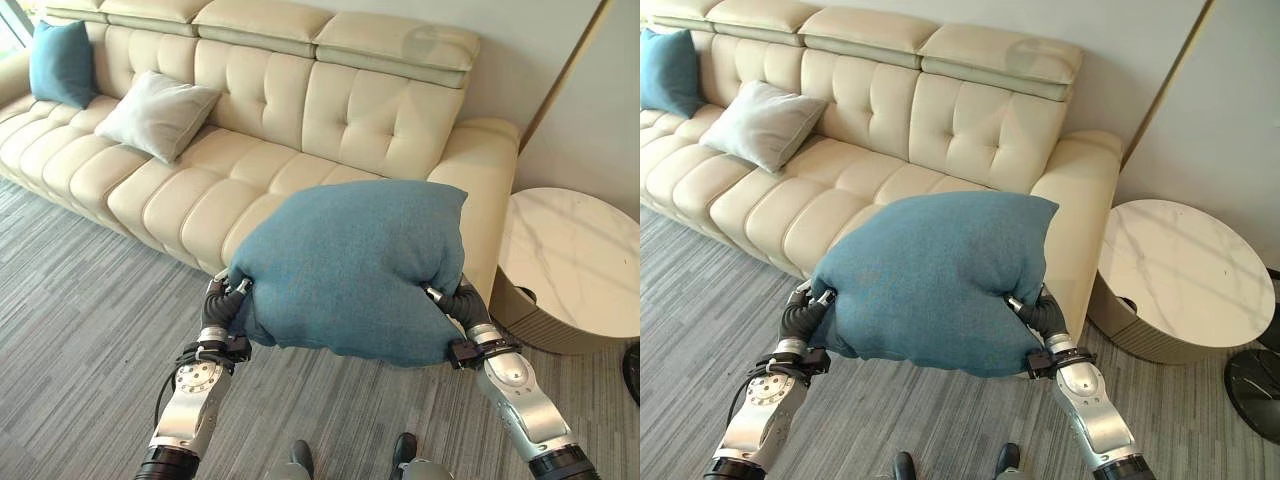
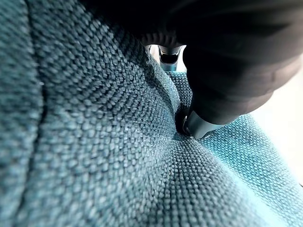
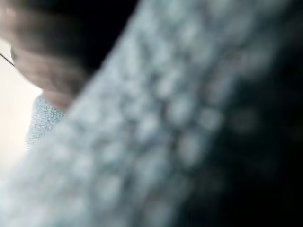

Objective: Pick up all the scattered cushions and arrange them neatly on the sofa.

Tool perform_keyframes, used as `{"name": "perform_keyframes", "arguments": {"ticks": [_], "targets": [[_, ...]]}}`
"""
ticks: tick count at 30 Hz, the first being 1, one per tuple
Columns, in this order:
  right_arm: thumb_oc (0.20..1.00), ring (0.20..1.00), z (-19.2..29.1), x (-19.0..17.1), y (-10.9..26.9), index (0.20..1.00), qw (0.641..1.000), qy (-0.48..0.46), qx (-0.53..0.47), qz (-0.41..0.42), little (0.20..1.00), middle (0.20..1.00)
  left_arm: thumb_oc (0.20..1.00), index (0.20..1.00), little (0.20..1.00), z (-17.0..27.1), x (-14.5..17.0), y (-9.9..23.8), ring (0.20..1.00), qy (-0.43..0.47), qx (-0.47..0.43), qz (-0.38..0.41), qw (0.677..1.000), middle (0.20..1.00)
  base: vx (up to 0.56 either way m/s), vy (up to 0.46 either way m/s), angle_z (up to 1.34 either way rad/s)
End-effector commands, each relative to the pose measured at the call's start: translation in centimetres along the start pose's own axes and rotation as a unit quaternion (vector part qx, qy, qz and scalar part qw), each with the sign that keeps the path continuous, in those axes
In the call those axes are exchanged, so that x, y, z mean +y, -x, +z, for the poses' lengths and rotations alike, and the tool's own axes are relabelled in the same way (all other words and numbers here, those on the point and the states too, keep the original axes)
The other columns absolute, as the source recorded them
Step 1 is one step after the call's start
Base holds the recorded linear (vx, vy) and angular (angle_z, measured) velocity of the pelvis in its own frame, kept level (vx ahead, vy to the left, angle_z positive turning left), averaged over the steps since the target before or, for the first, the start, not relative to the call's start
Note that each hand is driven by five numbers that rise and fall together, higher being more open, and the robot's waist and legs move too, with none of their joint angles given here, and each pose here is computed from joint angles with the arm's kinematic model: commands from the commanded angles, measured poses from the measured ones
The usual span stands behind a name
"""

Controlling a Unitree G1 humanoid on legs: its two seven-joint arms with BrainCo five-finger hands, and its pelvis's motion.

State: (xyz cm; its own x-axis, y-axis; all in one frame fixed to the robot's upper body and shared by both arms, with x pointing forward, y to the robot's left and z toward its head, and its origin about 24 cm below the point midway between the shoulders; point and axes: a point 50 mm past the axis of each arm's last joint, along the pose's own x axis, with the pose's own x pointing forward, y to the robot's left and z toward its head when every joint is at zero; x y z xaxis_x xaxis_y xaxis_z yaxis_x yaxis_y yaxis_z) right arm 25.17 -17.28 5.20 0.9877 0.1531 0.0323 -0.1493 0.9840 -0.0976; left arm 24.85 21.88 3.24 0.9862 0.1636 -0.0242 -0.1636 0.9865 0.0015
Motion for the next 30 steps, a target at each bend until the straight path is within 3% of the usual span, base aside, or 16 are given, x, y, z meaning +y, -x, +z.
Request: {"name": "perform_keyframes", "arguments": {"ticks": [1, 12, 23, 30], "targets": [[0.2, 0.2, 5.2, 2.6, -1.4, 0.2, 0.987, -0.042, -0.143, 0.055, 0.2, 0.2, 0.2, 0.2, 0.2, 5.4, -0.7, -1.0, 0.2, -0.016, -0.139, -0.037, 0.989, 0.2, 0.1, 0.247, 0.08], [0.2, 0.2, 5.0, 1.8, -1.3, 0.2, 0.987, -0.046, -0.139, 0.059, 0.2, 0.2, 0.2, 0.2, 0.2, 5.7, -0.8, -1.5, 0.2, -0.026, -0.143, -0.047, 0.988, 0.2, 0.2, 0.131, 0.32], [0.2, 0.2, 3.1, -0.7, 0.7, 0.2, 0.994, -0.039, -0.1, 0.014, 0.2, 0.2, 0.2, 0.2, 0.2, 4.3, -1.3, -0.8, 0.2, -0.018, -0.119, -0.063, 0.991, 0.2, 0.37, -0.087, 0.46], [0.2, 0.2, 3.6, -2.1, 0.4, 0.2, 0.994, -0.009, -0.108, -0.016, 0.2, 0.2, 0.2, 0.2, 0.2, 4.2, -1.1, -0.9, 0.2, -0.021, -0.115, -0.058, 0.991, 0.2, 0.3, -0.023, -0.62]]}}
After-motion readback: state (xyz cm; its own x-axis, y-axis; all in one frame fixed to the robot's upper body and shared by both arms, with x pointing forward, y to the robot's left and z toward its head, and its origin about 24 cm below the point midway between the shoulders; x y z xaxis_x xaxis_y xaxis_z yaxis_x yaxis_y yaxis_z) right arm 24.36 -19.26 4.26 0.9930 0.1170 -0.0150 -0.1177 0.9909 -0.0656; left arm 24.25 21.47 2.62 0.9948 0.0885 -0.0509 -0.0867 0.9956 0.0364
